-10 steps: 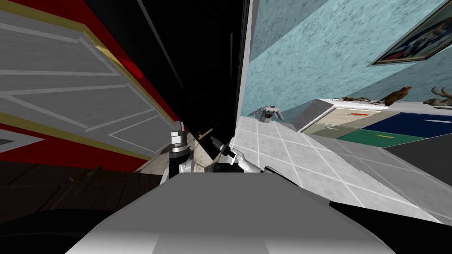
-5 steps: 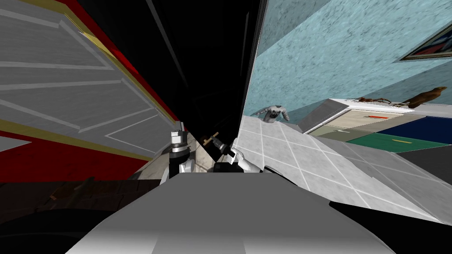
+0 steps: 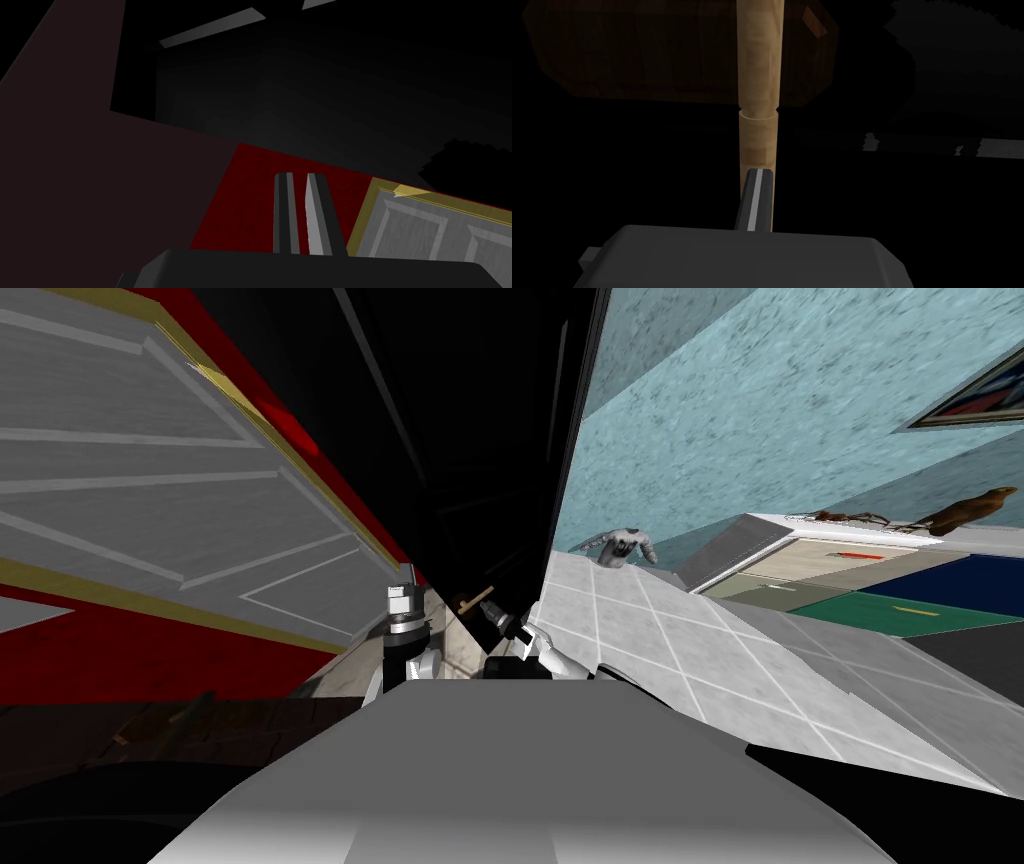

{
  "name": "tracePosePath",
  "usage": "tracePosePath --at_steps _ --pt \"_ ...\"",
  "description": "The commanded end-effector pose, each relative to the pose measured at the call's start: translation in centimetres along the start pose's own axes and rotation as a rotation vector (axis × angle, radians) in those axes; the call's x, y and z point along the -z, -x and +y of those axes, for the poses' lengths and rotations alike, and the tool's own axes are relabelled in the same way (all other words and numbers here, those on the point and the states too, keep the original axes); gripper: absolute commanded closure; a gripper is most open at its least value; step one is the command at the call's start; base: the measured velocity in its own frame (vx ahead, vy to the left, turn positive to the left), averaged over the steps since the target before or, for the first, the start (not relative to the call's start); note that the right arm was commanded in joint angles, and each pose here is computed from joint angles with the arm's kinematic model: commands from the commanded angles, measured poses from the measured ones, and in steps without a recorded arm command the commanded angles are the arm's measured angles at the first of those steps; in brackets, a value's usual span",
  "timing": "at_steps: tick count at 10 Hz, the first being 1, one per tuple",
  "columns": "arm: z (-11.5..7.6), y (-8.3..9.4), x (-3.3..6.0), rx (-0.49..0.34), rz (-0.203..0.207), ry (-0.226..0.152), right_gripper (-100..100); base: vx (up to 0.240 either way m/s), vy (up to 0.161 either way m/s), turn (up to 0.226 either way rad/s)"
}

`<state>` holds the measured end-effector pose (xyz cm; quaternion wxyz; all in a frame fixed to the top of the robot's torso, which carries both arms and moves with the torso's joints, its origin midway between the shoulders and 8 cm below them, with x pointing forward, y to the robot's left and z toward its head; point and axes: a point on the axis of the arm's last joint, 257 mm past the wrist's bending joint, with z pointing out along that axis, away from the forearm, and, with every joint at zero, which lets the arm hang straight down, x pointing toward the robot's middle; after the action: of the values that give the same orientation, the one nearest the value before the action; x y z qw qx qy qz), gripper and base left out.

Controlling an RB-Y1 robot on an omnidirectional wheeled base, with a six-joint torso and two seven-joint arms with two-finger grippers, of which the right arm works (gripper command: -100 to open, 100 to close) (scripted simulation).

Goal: Push the door open

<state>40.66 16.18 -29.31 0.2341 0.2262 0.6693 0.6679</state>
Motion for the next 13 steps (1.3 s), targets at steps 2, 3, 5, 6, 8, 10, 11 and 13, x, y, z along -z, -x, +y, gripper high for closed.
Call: tracePosePath --at_steps 2,3,5,6,8,10,11,13 --pt "-0.1 0.0 0.04 0.000 -0.001 -0.003 100 -0.006 -0.008 0.001" --pt "-0.1 0.0 0.04 0.000 -0.001 -0.003 100 0.000 0.000 0.000" --pt "-0.3 1.2 0.34 0.001 -0.022 -0.009 -100 -0.183 -0.078 -0.111" --pt "-0.2 1.5 0.29 -0.004 -0.032 -0.007 -100 -0.219 -0.132 -0.092" --pt "-0.1 1.5 0.18 -0.007 -0.034 -0.005 -100 -0.162 -0.102 -0.045" --pt "-0.3 2.0 0.30 -0.001 -0.043 -0.008 -100 0.070 0.094 0.031" --pt "-0.3 2.2 0.29 0.001 -0.047 -0.008 -100 0.119 0.173 0.032" --pt "-0.3 2.4 0.19 0.002 -0.053 -0.006 -100 0.154 0.157 0.024"
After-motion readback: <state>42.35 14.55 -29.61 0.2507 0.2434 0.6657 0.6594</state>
